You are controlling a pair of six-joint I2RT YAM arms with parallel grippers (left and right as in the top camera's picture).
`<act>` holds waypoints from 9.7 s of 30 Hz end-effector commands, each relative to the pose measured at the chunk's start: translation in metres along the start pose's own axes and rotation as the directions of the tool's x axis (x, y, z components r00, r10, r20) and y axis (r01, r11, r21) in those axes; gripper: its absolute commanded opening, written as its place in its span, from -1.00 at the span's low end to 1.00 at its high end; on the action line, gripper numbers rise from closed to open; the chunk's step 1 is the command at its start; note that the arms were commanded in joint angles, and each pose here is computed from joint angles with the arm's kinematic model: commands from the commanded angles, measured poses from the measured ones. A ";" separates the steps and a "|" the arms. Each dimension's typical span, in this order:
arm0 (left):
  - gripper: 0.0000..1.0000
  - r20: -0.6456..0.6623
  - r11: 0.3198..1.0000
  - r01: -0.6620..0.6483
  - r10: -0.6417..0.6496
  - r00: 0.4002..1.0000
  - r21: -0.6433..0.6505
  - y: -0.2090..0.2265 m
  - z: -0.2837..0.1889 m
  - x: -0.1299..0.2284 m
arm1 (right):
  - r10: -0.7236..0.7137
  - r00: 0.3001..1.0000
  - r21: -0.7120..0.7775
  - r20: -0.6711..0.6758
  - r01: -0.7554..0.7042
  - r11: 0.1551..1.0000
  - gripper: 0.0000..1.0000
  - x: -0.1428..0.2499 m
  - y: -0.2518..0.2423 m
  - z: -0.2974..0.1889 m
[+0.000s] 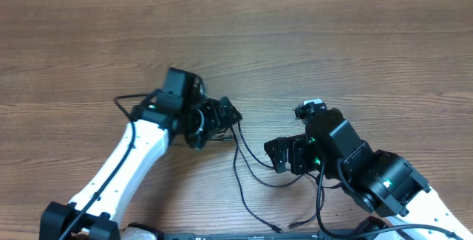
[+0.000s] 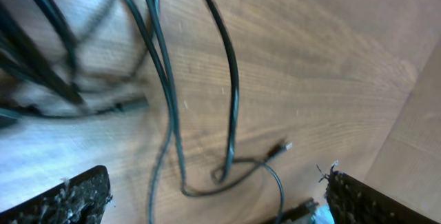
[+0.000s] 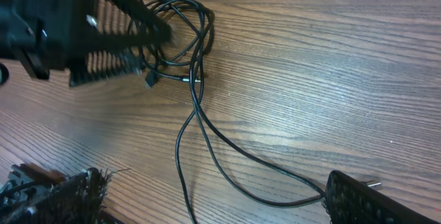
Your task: Untangle cables
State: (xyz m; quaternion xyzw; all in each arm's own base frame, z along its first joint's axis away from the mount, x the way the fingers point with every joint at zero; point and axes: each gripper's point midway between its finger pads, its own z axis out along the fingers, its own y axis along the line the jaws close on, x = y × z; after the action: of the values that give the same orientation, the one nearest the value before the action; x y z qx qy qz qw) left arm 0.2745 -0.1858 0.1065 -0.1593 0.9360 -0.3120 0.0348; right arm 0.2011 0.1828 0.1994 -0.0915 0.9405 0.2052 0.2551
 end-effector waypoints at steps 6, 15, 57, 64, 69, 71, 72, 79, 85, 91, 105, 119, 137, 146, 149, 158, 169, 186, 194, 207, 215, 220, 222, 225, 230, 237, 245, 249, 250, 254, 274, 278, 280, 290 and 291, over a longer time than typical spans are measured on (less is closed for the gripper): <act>0.99 0.037 0.946 0.246 -0.244 0.969 -0.210 0.010 0.053 0.033 | 0.005 0.999 -0.010 0.050 -0.005 1.000 1.00 -0.006 0.001 -0.016; 0.93 0.145 0.938 0.262 -0.233 0.961 -0.228 0.025 0.108 -0.001 | 0.005 0.999 0.000 0.035 -0.005 1.000 1.00 0.008 -0.007 -0.032; -0.91 0.471 0.307 -0.840 0.717 0.514 0.448 -0.154 -0.156 0.086 | 0.064 0.968 -0.241 0.243 -0.004 0.970 0.99 -0.053 0.047 -0.040; -0.91 0.520 0.057 -0.821 0.748 0.412 0.568 -0.165 -0.182 0.122 | 0.075 0.971 -0.098 0.226 -0.054 0.994 -0.14 -0.068 0.029 0.008; -0.92 0.524 0.171 -0.837 0.710 0.471 0.520 -0.153 -0.184 0.090 | 0.273 0.907 0.141 0.320 -0.331 0.933 -0.92 -0.073 -0.041 0.006; -0.91 0.516 0.330 -0.828 0.660 0.546 0.454 -0.137 -0.181 0.057 | 0.310 0.884 0.186 0.350 -0.390 0.902 -0.93 -0.073 -0.068 -0.008; -0.91 0.514 0.431 -0.807 0.623 0.590 0.404 -0.125 -0.180 0.037 | 0.329 0.870 0.205 0.366 -0.421 0.884 -0.93 -0.071 -0.081 -0.017; -0.92 0.540 0.792 -0.566 0.379 0.751 0.231 -0.047 -0.193 -0.040 | 0.364 0.822 0.314 0.437 -0.519 0.795 -0.93 -0.053 -0.146 -0.069; -0.92 0.565 0.923 -0.351 0.207 0.798 0.158 -0.007 -0.200 -0.066 | 0.412 0.771 0.358 0.485 -0.605 0.711 -0.92 -0.038 -0.176 -0.092; -0.92 0.512 0.924 -0.311 0.162 0.844 0.220 -0.011 -0.191 -0.060 | 0.467 0.806 0.240 0.364 -0.566 0.789 0.32 -0.037 -0.153 -0.071; 0.00 0.176 0.903 -0.387 0.356 0.918 0.188 -0.051 -0.076 -0.011 | 0.370 0.929 -0.014 0.019 -0.370 0.929 0.73 -0.028 -0.097 -0.024; -0.91 -0.099 0.936 -0.351 0.349 0.932 -0.002 -0.036 0.054 0.029 | 0.388 0.921 0.012 -0.037 -0.388 0.922 0.79 -0.012 -0.097 -0.025; -0.92 0.298 0.739 -0.655 0.596 0.746 0.161 -0.189 -0.080 -0.020 | 0.360 0.919 -0.279 -0.160 -0.392 0.877 1.00 -0.006 -0.048 -0.018; -0.92 0.357 0.904 -0.398 0.324 0.876 0.158 -0.191 -0.095 -0.044 | -0.118 0.992 -0.548 -0.039 0.077 0.833 1.00 0.007 0.005 -0.022; -0.92 0.343 0.948 -0.248 0.169 0.924 0.201 -0.189 -0.096 -0.048 | -0.182 0.983 -0.499 0.025 0.170 0.850 1.00 -0.004 0.007 -0.013; -0.91 0.199 0.925 0.245 -0.309 0.930 0.291 -0.178 -0.091 -0.043 | -0.125 0.970 -0.460 0.210 0.210 0.863 1.00 -0.058 0.039 -0.007; -0.91 0.074 0.896 0.331 -0.366 0.928 0.295 -0.181 -0.088 -0.025 | -0.075 0.975 -0.305 0.209 0.137 0.943 -0.82 -0.073 0.047 0.052; 0.99 0.394 0.941 0.272 -0.175 0.902 -0.204 -0.062 -0.095 -0.041 | -0.099 0.681 -0.055 0.725 0.201 0.978 -0.92 -0.133 -0.005 -0.167; 0.99 0.389 0.938 0.275 -0.177 0.904 -0.213 -0.060 -0.095 -0.040 | -0.195 0.449 0.093 0.872 0.239 0.966 -0.92 -0.156 0.006 -0.260; 0.99 0.390 0.937 0.275 -0.177 0.904 -0.213 -0.060 -0.095 -0.040 | -0.339 0.149 0.291 0.929 0.275 0.916 -0.92 -0.220 0.051 -0.393; 0.99 0.390 0.937 0.275 -0.177 0.904 -0.213 -0.060 -0.095 -0.040 | -0.519 -0.002 0.510 0.855 -0.179 0.841 -0.93 -0.239 0.004 -0.488; 0.99 0.390 0.937 0.275 -0.177 0.904 -0.213 -0.060 -0.095 -0.040 | -0.664 0.019 0.636 0.748 -0.307 0.708 -0.92 -0.235 -0.010 -0.509; 0.99 0.390 0.938 0.275 -0.177 0.904 -0.213 -0.060 -0.095 -0.040 | -0.699 0.102 0.690 0.708 -0.311 0.653 -0.92 -0.238 -0.020 -0.496; 0.99 0.389 0.938 0.275 -0.177 0.904 -0.213 -0.060 -0.095 -0.040 | -0.717 0.214 0.743 0.664 -0.297 0.600 -0.92 -0.246 -0.037 -0.464; 0.99 0.390 0.938 0.275 -0.177 0.904 -0.213 -0.060 -0.095 -0.040 | -0.706 0.335 0.782 0.624 -0.279 0.558 -0.92 -0.255 -0.061 -0.417; 0.99 0.390 0.938 0.275 -0.177 0.904 -0.213 -0.060 -0.095 -0.040 | -0.712 0.425 0.828 0.559 -0.328 0.455 -0.92 -0.264 -0.107 -0.382; 0.99 0.389 0.938 0.275 -0.177 0.904 -0.213 -0.060 -0.095 -0.040 | -0.752 0.375 0.817 0.542 -0.444 0.367 -0.92 -0.293 -0.157 -0.390; 0.99 0.389 0.938 0.275 -0.177 0.904 -0.213 -0.060 -0.095 -0.040 | -0.762 0.373 0.800 0.529 -0.518 0.302 -0.92 -0.303 -0.190 -0.396; 0.99 0.390 0.937 0.275 -0.177 0.904 -0.213 -0.060 -0.095 -0.040 | -0.758 0.391 0.803 0.522 -0.526 0.282 -0.92 -0.303 -0.201 -0.395; 0.99 0.390 0.938 0.275 -0.177 0.904 -0.213 -0.060 -0.095 -0.040 | -0.714 0.509 0.826 0.481 -0.536 0.174 -0.92 -0.294 -0.259 -0.391; 0.99 0.390 0.938 0.275 -0.177 0.904 -0.213 -0.060 -0.095 -0.040 | -0.030 0.575 0.573 0.817 -0.807 0.142 -0.92 -0.078 -0.542 -0.359; 0.99 0.389 0.938 0.275 -0.177 0.904 -0.213 -0.060 -0.095 -0.040 | 0.123 0.609 0.595 0.784 -0.793 0.135 -0.92 -0.049 -0.580 -0.309; 0.99 0.389 0.938 0.275 -0.177 0.904 -0.213 -0.060 -0.095 -0.040 | 0.204 0.607 0.593 0.768 -0.795 0.131 -0.92 -0.033 -0.594 -0.284; 0.99 0.390 0.938 0.275 -0.177 0.904 -0.212 -0.060 -0.095 -0.040 | 0.372 0.610 0.537 0.700 -0.792 0.290 0.99 -0.025 -0.602 -0.214; 0.99 0.390 0.938 0.275 -0.177 0.904 -0.212 -0.060 -0.095 -0.040 | 0.366 0.612 0.532 0.701 -0.791 0.302 1.00 -0.030 -0.598 -0.216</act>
State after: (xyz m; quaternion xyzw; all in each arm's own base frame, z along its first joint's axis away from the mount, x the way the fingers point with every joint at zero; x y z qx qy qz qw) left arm 0.3095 -0.1689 0.2029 -0.3264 0.9252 -0.1466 0.1265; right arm 0.2832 -0.4578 0.1553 0.4658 0.7954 -0.1775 0.3447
